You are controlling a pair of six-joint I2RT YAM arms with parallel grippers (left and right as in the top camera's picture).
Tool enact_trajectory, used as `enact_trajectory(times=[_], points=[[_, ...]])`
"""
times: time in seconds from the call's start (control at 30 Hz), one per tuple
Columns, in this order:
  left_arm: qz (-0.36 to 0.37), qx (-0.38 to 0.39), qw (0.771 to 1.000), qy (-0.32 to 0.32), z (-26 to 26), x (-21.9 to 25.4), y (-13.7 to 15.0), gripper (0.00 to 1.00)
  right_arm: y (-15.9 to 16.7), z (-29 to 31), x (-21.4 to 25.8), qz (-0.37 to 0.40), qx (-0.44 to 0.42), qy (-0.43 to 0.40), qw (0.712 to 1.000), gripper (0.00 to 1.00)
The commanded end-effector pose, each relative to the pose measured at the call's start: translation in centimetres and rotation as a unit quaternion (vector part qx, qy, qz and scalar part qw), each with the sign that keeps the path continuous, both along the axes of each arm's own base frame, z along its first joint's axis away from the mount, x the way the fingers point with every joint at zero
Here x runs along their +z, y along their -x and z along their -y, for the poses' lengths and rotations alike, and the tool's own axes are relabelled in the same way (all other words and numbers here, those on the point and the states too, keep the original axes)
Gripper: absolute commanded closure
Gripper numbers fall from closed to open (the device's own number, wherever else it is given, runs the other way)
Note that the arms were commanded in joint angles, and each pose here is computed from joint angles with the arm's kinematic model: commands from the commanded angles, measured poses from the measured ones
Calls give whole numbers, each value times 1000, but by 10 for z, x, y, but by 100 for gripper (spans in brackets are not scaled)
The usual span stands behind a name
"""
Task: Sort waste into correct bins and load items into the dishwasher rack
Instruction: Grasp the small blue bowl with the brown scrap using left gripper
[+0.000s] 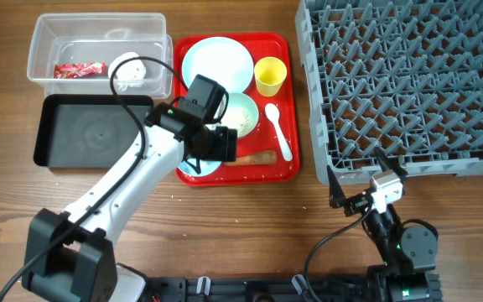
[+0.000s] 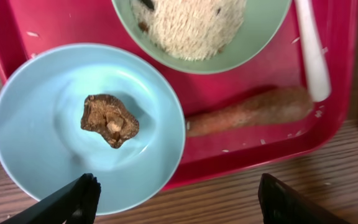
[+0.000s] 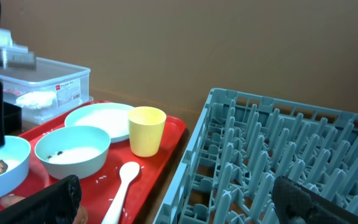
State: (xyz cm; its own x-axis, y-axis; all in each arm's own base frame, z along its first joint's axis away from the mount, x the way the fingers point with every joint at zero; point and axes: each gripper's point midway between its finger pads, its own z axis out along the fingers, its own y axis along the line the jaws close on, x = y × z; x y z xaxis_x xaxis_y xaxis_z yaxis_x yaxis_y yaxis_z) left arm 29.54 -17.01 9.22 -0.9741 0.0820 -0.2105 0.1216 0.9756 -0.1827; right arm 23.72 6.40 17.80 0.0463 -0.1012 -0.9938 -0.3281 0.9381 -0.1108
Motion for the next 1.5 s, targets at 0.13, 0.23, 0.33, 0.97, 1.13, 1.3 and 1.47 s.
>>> enact_trajectory(times=[0.13, 0.23, 0.33, 0.97, 1.13, 1.3, 1.47], points=[[11, -93, 996, -10, 1, -25, 7, 32, 1, -1, 3, 6, 4, -2, 1000, 0], [15, -129, 992, -3, 6, -34, 8, 34, 1, -1, 3, 6, 4, -2, 1000, 0], [3, -133, 991, -9, 6, -49, 7, 35, 1, -1, 3, 6, 4, -2, 1000, 0], [-46, -116, 992, -23, 0, -64, 19, 96, 1, -1, 3, 6, 4, -2, 1000, 0], [-27, -99, 995, -12, 1, -29, 15, 96, 1, -1, 3, 6, 4, -2, 1000, 0], [10, -77, 997, 7, 0, 13, 7, 96, 1, -1, 3, 6, 4, -2, 1000, 0], [56, -38, 995, 73, -12, 61, -4, 96, 1, -1, 3, 6, 4, -2, 1000, 0]])
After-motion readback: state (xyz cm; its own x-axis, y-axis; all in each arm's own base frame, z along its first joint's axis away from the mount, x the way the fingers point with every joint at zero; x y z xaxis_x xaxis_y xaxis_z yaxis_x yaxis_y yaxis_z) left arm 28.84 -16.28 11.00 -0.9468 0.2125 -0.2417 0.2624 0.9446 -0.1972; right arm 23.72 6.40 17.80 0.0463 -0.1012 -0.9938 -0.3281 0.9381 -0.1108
